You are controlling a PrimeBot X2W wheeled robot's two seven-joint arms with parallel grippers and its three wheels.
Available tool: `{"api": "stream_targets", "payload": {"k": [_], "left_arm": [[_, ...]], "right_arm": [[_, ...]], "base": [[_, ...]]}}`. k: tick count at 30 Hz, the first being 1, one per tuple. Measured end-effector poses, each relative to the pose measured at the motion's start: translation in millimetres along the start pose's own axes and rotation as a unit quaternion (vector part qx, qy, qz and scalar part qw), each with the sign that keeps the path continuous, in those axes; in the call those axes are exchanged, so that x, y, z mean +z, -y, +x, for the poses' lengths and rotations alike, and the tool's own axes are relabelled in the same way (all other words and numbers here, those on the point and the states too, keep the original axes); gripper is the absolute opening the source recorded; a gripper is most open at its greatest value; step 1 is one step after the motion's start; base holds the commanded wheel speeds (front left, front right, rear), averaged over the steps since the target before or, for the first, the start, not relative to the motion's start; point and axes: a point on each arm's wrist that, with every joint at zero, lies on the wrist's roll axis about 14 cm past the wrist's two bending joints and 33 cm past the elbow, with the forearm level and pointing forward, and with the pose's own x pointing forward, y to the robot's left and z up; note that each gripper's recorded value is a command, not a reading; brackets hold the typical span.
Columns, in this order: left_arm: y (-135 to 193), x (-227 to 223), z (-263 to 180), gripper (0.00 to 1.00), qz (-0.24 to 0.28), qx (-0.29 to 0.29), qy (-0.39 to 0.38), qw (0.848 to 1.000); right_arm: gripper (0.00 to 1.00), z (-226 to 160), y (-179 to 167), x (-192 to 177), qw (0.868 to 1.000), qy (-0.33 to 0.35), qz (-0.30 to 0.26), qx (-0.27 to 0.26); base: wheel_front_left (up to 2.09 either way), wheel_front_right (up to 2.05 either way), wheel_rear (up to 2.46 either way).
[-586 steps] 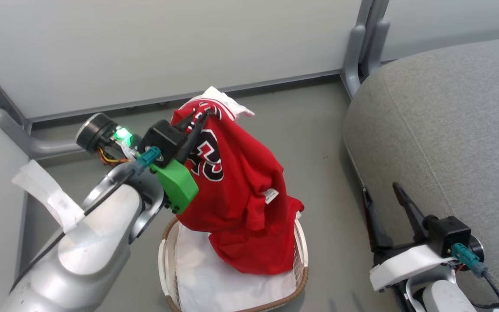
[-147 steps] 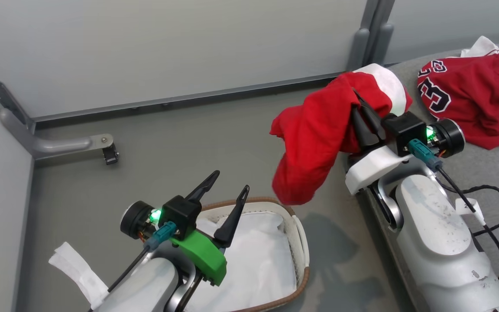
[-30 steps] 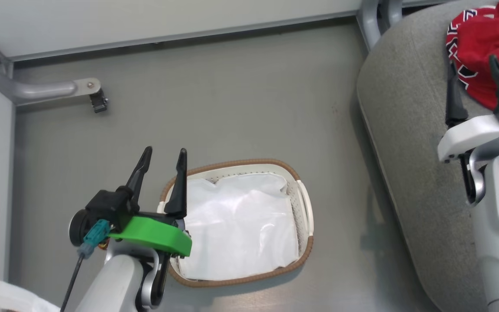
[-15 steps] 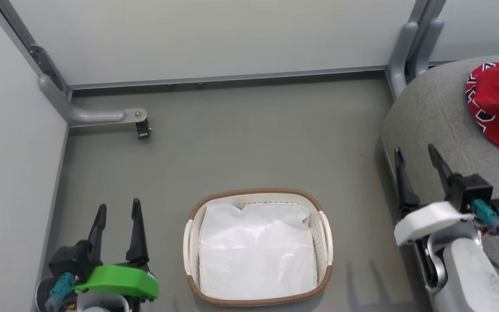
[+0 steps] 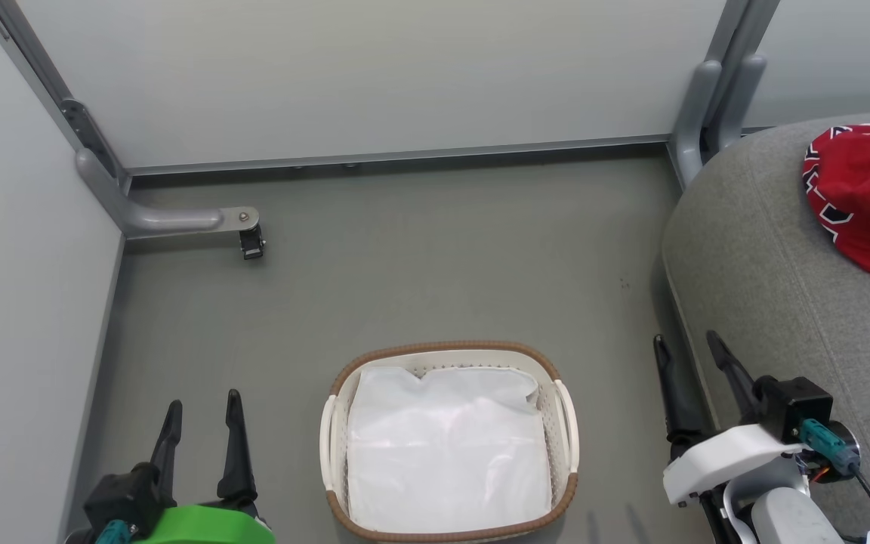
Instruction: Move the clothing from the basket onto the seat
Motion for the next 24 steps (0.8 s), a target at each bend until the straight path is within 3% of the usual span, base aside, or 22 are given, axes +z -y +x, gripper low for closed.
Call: {"api": "stream_targets", "payload": {"k": [24], "left_arm": [[-4.3,-6.5,-4.8,1.00,-0.004,0.007,-0.008,1.000]], "right_arm": [[1.00,-2.4,-7.5,-6.7,1.000,-0.010,0.008,0.009]], "base": [[0.00,0.00,0.00]]}}
